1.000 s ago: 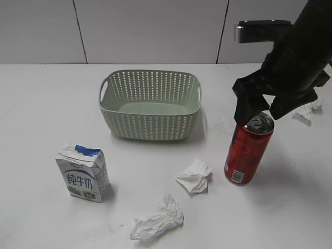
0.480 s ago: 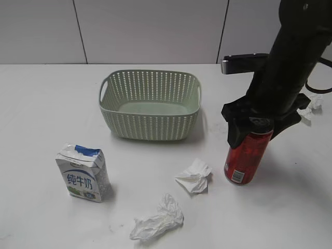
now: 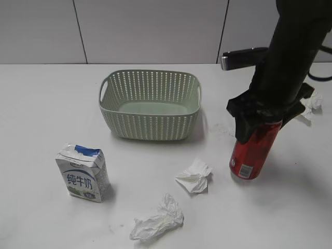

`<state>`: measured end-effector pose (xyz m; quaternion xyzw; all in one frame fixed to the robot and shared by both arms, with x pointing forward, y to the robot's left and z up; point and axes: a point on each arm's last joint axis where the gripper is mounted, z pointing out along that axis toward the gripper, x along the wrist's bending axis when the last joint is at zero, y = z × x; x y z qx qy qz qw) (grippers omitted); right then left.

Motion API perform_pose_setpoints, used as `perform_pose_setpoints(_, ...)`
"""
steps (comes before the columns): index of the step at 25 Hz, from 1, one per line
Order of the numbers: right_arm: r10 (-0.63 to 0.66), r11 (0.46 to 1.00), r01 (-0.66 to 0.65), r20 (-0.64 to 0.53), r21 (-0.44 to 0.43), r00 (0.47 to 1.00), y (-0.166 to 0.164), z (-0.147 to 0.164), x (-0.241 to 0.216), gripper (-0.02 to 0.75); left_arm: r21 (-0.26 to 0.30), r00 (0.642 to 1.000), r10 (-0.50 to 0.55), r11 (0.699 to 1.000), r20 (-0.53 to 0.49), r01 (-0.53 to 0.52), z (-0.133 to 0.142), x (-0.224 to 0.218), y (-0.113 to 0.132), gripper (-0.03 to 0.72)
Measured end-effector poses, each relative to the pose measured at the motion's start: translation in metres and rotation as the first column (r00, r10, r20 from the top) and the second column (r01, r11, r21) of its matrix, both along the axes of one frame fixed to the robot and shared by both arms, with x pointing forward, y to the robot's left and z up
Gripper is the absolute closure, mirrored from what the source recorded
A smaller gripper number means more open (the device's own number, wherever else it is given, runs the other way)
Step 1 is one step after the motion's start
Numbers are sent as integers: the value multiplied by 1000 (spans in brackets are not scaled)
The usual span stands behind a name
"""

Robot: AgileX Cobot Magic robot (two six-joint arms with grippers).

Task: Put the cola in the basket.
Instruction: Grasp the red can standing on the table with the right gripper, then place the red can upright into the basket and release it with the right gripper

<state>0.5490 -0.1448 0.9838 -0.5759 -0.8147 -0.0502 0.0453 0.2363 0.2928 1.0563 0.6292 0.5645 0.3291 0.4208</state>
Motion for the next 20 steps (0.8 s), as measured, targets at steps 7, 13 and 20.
perform_pose_setpoints(7, 101, 995, -95, 229, -34, 968, 5, 80, 35, 217, 0, 1000, 0, 1000, 0, 0, 0, 0, 0, 457)
perform_pose_setpoints(13, 76, 990, -122, 434, 78, 898, 19, 147, 55, 217, 0, 1000, 0, 1000, 0, 0, 0, 0, 0, 457)
perform_pose_setpoints(20, 123, 963, -222, 491, 150, 863, 61, 155, 73, 218, 0, 1000, 0, 1000, 0, 0, 0, 0, 0, 457)
